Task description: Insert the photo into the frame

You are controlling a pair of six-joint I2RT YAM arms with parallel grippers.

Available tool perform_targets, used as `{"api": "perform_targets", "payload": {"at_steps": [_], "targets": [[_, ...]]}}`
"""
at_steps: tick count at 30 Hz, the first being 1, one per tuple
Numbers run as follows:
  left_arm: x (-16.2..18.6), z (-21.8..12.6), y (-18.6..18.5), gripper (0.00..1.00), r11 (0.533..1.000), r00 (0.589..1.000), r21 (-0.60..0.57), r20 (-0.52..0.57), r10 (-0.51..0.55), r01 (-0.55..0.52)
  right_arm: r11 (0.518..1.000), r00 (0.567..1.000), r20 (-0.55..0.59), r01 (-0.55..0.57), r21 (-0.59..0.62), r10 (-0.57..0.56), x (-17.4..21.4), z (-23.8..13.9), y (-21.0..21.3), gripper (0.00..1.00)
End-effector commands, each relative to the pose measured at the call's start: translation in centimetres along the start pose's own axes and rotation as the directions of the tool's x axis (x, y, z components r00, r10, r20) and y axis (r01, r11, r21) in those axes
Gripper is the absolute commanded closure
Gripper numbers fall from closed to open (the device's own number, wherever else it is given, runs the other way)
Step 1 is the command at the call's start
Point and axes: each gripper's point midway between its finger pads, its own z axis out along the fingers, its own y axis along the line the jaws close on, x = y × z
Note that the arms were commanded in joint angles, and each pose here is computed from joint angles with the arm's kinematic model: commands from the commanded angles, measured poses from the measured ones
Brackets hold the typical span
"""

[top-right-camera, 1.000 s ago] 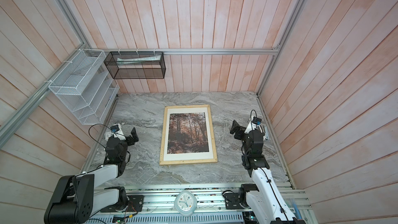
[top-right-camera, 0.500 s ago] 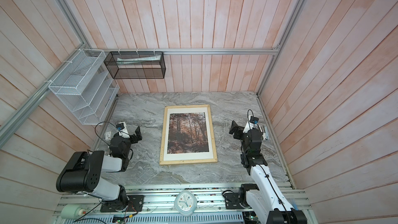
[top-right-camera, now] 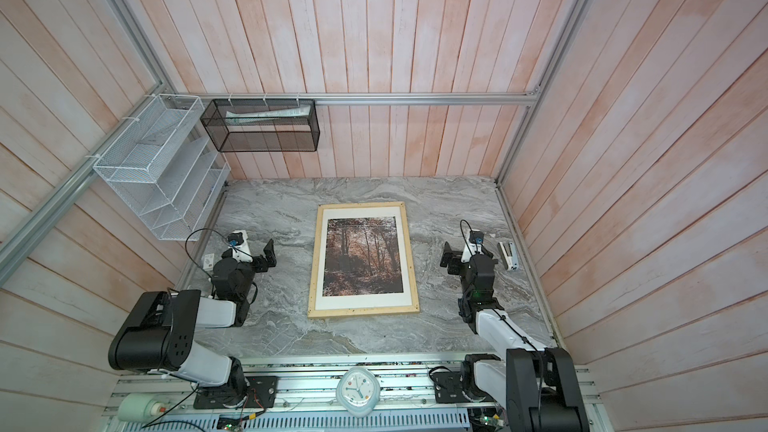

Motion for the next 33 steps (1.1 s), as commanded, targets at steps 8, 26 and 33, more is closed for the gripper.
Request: {"api": "perform_targets", "payload": {"at_steps": [8, 26, 33], "targets": [[-0.6, 0.3, -0.2, 0.00, 1.000, 1.000, 0.003, 0.015, 0.021, -0.021, 0.997, 0.988, 0.135, 0.071, 0.017, -0.073, -1.3, 1.8, -0.6, 0.02], [-0.6, 0.3, -0.2, 0.00, 1.000, 1.000, 0.000, 0.015, 0.024, -0.024, 0.998, 0.988, 0.153, 0.044, -0.051, -0.035, 0.4, 2.5, -1.1, 0.02], [-0.6, 0.3, -0.2, 0.00, 1.000, 1.000, 0.000, 0.015, 0.024, -0.024, 0.997, 0.991, 0.124, 0.051, -0.056, -0.044, 0.7, 2.7, -1.0, 0.02]]}}
